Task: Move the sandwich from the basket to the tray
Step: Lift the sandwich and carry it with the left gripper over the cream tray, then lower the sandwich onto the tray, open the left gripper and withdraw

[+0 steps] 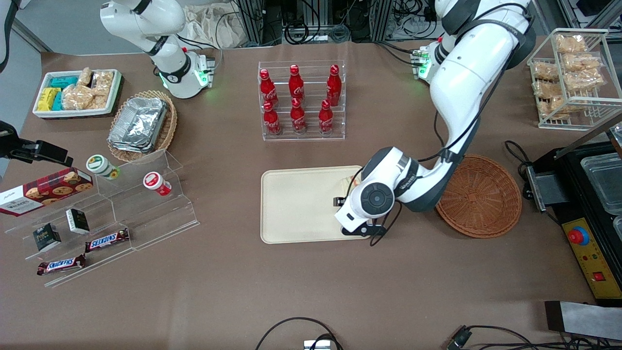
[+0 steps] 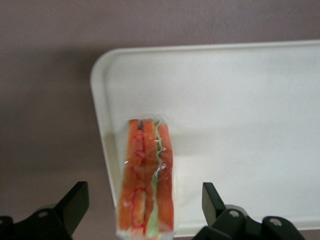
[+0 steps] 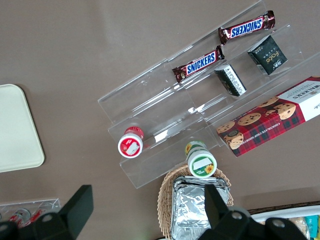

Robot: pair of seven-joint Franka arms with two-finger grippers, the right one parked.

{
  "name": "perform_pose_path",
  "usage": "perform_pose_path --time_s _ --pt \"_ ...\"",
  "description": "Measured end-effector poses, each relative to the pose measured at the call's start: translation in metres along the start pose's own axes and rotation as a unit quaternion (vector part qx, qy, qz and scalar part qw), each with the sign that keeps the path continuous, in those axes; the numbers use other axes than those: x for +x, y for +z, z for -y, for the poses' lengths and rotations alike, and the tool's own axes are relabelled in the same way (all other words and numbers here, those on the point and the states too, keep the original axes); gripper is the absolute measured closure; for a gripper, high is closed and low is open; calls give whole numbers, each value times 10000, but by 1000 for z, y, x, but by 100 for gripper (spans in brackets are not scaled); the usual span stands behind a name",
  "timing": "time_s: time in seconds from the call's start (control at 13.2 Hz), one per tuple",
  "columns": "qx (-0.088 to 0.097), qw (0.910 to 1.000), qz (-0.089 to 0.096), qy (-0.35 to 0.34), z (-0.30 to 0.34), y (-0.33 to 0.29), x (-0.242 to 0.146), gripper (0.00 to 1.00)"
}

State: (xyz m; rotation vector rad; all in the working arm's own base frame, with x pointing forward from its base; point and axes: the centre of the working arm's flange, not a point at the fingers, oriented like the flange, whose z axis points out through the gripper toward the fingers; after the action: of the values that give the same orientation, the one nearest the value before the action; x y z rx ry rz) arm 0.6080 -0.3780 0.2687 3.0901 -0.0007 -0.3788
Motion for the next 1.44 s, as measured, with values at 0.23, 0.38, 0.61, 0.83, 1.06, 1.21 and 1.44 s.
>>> perform_pose_path --time_s 0.23,0.38,0.61,0.83,1.06,1.21,1.44 --pt "106 9992 -181 -338 50 -82 0 0" --pt "164 9978 -292 -570 86 -128 -6 0" --pt "276 9954 -409 -824 126 -155 -26 0" --pt "380 9945 -479 -853 160 -156 -53 0" --pt "219 9942 -639 -838 203 -177 -87 0" --pt "154 9925 -838 -878 240 -204 -98 0" --pt "116 9895 -974 -1059 287 -223 -98 0"
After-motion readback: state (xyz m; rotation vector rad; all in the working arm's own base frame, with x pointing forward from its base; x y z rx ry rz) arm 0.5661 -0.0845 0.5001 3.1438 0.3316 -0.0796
